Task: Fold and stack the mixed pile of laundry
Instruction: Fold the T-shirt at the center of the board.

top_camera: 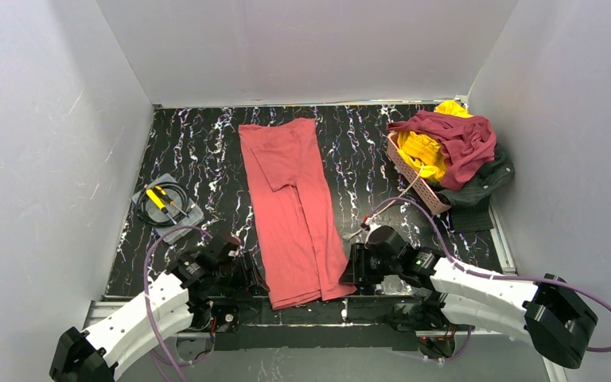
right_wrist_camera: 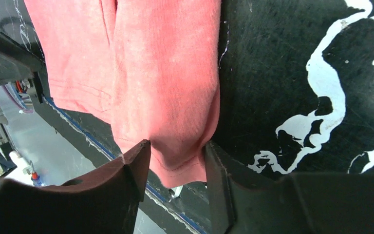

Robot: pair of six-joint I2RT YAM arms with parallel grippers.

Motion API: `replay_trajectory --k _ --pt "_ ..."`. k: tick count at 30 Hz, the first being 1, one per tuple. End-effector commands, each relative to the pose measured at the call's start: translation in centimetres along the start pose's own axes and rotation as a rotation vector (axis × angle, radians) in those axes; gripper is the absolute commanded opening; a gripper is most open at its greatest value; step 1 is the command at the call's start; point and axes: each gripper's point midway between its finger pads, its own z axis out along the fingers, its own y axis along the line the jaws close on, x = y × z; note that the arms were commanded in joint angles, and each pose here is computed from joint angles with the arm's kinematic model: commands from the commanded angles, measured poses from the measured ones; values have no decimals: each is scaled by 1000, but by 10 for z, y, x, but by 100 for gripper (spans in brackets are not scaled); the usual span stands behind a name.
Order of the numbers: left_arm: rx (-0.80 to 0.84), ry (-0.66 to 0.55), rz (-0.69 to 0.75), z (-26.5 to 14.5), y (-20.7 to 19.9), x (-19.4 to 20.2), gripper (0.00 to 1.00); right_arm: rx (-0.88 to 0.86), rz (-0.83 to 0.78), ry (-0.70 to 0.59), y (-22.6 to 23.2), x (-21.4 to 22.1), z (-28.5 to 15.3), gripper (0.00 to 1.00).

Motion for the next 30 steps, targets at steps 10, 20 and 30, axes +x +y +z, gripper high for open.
replay_trajectory --k 10,20,30 --pt "40 79 -26 16 -5 14 52 7 2 13 -8 5 7 32" --pt "30 113 -17 21 -5 24 36 11 2 12 -9 5 8 30" --pt "-12 135 10 29 -2 30 32 9 -3 16 -7 4 9 29"
